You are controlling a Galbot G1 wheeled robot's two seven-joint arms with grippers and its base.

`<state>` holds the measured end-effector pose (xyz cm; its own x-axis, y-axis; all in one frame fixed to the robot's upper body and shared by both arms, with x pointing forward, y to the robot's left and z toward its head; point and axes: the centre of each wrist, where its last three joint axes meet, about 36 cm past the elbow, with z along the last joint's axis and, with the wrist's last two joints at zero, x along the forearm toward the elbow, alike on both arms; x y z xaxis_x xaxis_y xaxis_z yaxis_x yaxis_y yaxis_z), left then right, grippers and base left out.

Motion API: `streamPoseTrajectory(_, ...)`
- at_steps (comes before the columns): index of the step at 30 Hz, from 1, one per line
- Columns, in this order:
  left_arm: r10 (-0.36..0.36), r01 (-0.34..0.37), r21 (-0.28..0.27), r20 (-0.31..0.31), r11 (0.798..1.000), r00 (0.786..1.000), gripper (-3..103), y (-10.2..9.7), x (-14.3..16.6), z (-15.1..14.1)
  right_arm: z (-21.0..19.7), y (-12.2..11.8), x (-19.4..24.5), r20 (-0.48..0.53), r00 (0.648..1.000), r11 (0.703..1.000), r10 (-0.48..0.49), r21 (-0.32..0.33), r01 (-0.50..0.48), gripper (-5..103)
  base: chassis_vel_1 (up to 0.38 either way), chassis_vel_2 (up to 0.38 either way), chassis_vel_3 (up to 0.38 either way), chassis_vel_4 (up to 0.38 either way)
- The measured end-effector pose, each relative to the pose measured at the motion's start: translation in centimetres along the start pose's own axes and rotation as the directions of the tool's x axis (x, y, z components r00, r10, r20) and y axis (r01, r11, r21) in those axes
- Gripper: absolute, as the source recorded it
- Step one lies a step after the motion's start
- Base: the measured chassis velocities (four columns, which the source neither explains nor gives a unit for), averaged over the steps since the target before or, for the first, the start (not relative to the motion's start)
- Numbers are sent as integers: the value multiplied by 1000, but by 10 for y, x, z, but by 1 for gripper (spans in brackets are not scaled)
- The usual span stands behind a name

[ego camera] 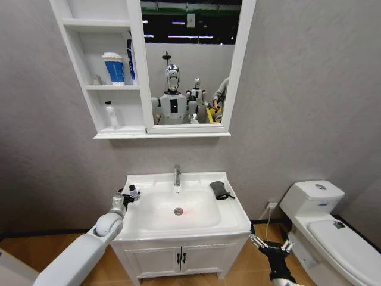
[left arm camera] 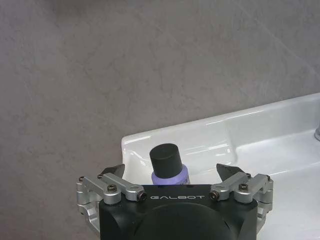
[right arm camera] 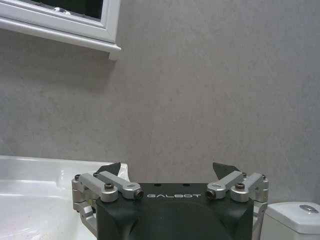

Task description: Move facial cleanser and shampoo from washbasin to cabinet, then wipe washbasin with towel.

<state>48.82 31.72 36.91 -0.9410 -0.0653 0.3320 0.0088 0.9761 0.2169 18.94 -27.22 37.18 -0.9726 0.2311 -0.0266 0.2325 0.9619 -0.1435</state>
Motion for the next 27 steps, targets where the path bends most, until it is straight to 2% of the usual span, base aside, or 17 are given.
streamPoseTrajectory(8, -21, 22, 13, -22, 1000, 1000, 100, 0, -14, 14, 6, -3, 0, -14, 1000, 1000, 10, 4, -10, 100, 0, 0, 0, 0)
streamPoseTrajectory(9, -22, 23, 16, -27, 1000, 999, 103, 0, -16, 16, 6, -3, 0, -14, 1000, 1000, 12, 3, -12, 100, 0, 0, 0, 0)
streamPoseTrajectory(15, -17, 18, 34, -37, 999, 999, 97, -3, -26, 16, 5, -3, -3, -11, 1000, 1000, 17, 3, -17, 100, 0, 0, 0, 0)
streamPoseTrajectory(18, -9, 15, 87, -61, 996, 998, 82, -8, -30, 16, 5, -4, -4, -12, 1000, 1000, 21, 2, -21, 100, 0, 0, 0, 0)
streamPoseTrajectory(19, -9, 15, 87, -61, 996, 998, 82, -8, -30, 16, 5, -4, -4, -12, 1000, 1000, 21, 2, -21, 100, 0, 0, 0, 0)
streamPoseTrajectory(22, -6, 13, 103, -68, 995, 998, 66, -8, -31, 17, 6, -5, -4, -13, 1000, 1000, 27, 2, -27, 100, 0, 0, 0, 0)
streamPoseTrajectory(23, -6, 13, 103, -68, 995, 998, 66, -8, -31, 17, 6, -5, -4, -13, 1000, 1000, 27, 2, -27, 100, 0, 0, 0, 0)
streamPoseTrajectory(25, 3, 6, 127, -74, 992, 997, 55, -8, -29, 16, 7, -5, -4, -15, 999, 999, 36, 2, -36, 100, 0, 0, 0, 0)
streamPoseTrajectory(26, 3, 6, 127, -74, 992, 997, 55, -8, -29, 16, 7, -5, -4, -15, 999, 999, 36, 2, -36, 100, 0, 0, 0, 0)
streamPoseTrajectory(27, 9, 2, 141, -75, 990, 997, 49, -8, -27, 15, 7, -5, -4, -15, 999, 999, 38, 0, -38, 100, 0, 0, 0, 0)
